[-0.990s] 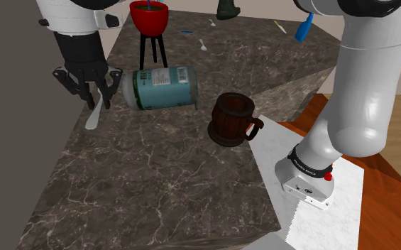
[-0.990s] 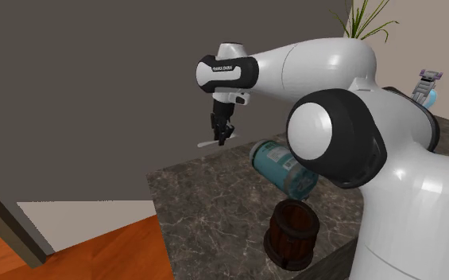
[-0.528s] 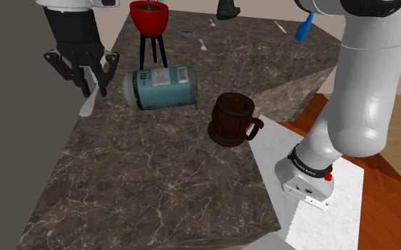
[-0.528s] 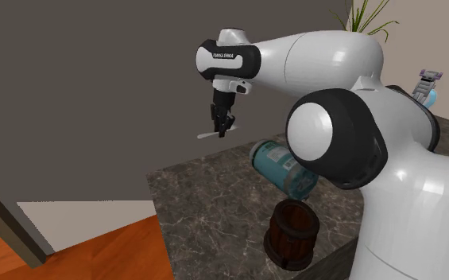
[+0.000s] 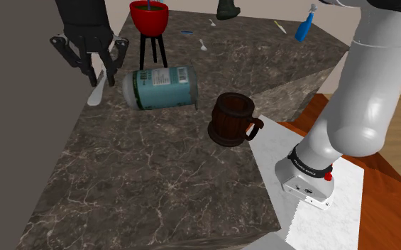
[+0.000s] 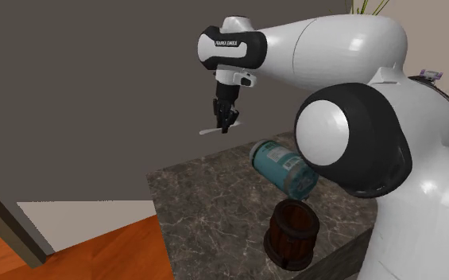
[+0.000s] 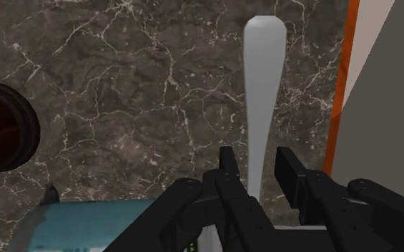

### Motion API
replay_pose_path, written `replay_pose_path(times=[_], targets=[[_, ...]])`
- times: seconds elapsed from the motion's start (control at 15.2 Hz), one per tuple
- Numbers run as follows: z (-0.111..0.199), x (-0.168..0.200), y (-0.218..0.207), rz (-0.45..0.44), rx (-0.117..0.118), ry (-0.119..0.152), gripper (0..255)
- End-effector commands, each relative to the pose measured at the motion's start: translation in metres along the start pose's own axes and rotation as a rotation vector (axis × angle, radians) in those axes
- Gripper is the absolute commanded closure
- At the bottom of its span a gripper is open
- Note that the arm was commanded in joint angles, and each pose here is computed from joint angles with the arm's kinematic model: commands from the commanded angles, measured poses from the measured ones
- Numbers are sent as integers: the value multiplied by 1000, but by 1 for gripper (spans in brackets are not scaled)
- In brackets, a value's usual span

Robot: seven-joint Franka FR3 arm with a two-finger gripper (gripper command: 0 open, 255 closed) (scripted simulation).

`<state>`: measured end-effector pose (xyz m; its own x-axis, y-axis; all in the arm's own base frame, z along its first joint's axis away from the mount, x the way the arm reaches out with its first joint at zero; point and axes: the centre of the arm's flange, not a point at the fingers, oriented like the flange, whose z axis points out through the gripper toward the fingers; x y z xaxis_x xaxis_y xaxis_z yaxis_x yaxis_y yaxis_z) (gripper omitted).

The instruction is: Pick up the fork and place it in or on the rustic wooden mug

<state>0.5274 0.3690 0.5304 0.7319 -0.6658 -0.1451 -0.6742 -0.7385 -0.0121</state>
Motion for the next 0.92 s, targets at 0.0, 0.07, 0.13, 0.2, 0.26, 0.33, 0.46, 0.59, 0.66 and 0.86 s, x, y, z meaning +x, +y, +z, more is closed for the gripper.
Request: replay_pose_path(times=[0.0, 0.07, 0.13, 0.2, 0.26, 0.33, 0.46, 0.59, 0.66, 0.86], targets=[[1, 1, 27, 1, 0, 0, 255], [1, 0, 40, 1, 0, 0, 255], [2, 0, 53, 1, 0, 0, 255], [2, 0, 66, 1, 0, 0, 255], [2, 0, 80, 1, 0, 0, 255], [3, 0, 93, 1, 0, 0, 255], [3, -1, 119, 1, 0, 0, 255], [4, -1, 145, 1, 0, 0, 255], [4, -1, 159, 1, 0, 0, 255], [5, -2, 198, 1, 0, 0, 255]])
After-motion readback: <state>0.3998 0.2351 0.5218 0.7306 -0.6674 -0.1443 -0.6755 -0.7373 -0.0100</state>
